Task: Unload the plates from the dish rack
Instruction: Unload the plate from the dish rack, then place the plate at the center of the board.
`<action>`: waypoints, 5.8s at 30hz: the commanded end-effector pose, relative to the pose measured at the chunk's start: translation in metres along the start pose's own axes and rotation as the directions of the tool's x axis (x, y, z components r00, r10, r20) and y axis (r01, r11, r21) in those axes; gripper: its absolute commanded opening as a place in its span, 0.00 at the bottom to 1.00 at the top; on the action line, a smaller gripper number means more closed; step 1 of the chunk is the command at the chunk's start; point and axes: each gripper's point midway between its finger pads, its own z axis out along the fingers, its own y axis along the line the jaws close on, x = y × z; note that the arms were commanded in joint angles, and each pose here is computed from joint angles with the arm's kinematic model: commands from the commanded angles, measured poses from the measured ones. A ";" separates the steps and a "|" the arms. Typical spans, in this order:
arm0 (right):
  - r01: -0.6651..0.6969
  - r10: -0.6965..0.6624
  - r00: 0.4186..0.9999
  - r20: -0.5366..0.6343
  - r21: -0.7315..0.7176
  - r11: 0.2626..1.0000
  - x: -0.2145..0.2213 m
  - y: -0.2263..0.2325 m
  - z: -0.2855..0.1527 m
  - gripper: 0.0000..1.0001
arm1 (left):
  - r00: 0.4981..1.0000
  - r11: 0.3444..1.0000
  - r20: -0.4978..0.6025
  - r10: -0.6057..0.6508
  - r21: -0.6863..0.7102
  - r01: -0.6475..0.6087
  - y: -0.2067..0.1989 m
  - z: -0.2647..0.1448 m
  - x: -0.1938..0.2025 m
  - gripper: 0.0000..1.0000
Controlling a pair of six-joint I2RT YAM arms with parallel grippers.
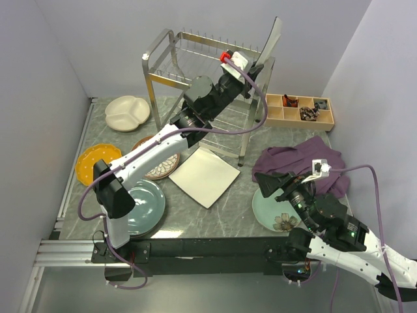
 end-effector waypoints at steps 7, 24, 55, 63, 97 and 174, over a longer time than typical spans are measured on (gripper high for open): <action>-0.001 0.000 0.999 0.034 0.007 1.000 -0.006 0.002 0.005 0.98 | 0.895 0.998 0.444 0.042 0.030 -0.061 0.002 -0.035 -0.194 0.01; 0.004 -0.004 0.999 0.036 0.006 1.000 -0.006 0.003 0.006 0.98 | 0.883 0.999 0.468 0.031 -0.034 -0.017 0.017 -0.045 -0.205 0.01; 0.016 -0.016 1.000 0.024 0.007 1.000 -0.004 0.006 0.009 0.98 | 0.876 0.986 0.465 0.130 0.036 -0.165 0.002 -0.052 -0.225 0.01; 0.018 -0.018 0.999 0.026 0.008 1.000 -0.004 0.006 0.009 0.98 | 0.876 0.971 0.437 0.207 0.020 -0.239 0.003 -0.053 -0.223 0.01; 0.042 -0.042 0.999 0.008 0.022 0.999 0.004 0.005 0.016 0.98 | 0.692 0.692 0.067 0.719 -0.169 -0.702 0.039 -0.116 -0.224 0.01; -0.511 0.514 0.856 -0.050 0.066 0.857 0.065 0.013 0.044 0.00 | 0.502 0.616 -0.453 0.737 0.144 -0.775 -0.151 -0.325 0.152 0.01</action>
